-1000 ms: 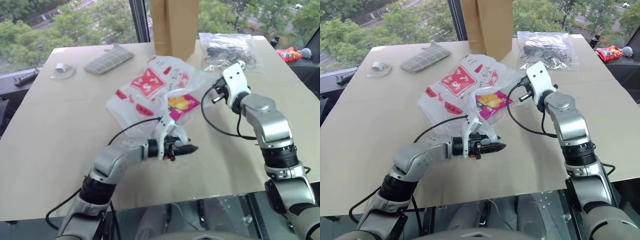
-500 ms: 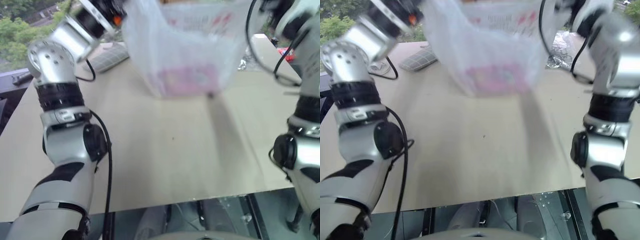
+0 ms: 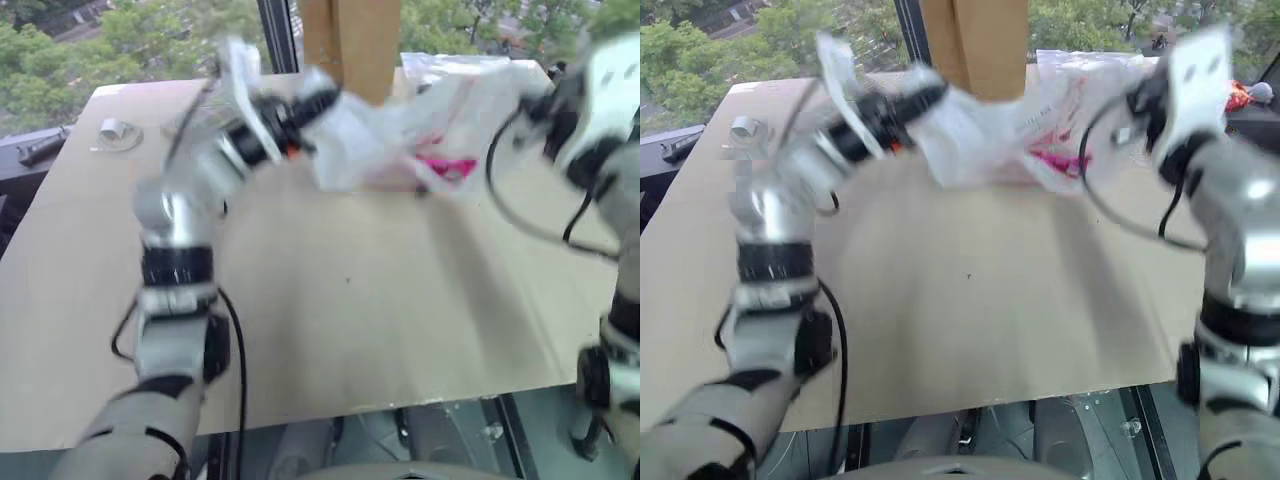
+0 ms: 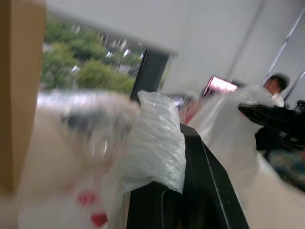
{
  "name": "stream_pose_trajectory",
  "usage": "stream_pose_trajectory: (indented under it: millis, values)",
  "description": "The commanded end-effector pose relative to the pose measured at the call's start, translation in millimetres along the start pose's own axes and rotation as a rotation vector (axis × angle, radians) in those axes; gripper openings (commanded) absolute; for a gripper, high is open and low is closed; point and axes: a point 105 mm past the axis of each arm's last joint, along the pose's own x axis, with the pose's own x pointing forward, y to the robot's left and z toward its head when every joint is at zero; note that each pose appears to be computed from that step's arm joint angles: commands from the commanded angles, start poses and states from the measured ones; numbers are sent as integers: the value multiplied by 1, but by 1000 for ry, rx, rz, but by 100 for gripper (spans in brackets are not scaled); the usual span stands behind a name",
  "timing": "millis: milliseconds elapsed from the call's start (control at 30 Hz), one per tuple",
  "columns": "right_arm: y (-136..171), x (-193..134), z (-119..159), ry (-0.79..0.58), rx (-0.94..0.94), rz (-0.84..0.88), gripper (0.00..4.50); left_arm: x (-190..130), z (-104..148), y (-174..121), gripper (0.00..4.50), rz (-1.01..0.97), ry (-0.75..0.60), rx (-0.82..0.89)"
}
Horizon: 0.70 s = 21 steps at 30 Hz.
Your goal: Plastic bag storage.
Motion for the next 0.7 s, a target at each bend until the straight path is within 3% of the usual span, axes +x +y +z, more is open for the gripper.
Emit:
stream_pose_trajectory:
  millis: [33,67,167,233,367,433,467,567,700]
  values:
    - [28,-33,-19,18,-115,37,0,-16,-20,-29,8,-16,52,135]
    - [33,-39,-32,51,-101,48,0,-21,-32,-33,8,-36,74,106]
    - [46,-56,-62,129,-127,102,85,-40,-53,-39,81,-52,83,39]
    - [42,-74,-72,153,-102,104,166,-61,-63,-42,158,-66,117,68]
    - [44,-113,-67,118,-19,163,360,-105,-70,-34,342,22,175,109]
    - [48,-136,-74,175,6,231,442,-130,-75,-26,422,90,231,146]
    - [48,-146,-78,206,1,260,450,-143,-79,-24,444,119,260,148]
    - [40,-165,-87,269,17,264,450,-173,-88,-15,444,192,327,155]
    - [27,-171,-105,325,9,248,450,-182,-88,-12,444,221,334,151]
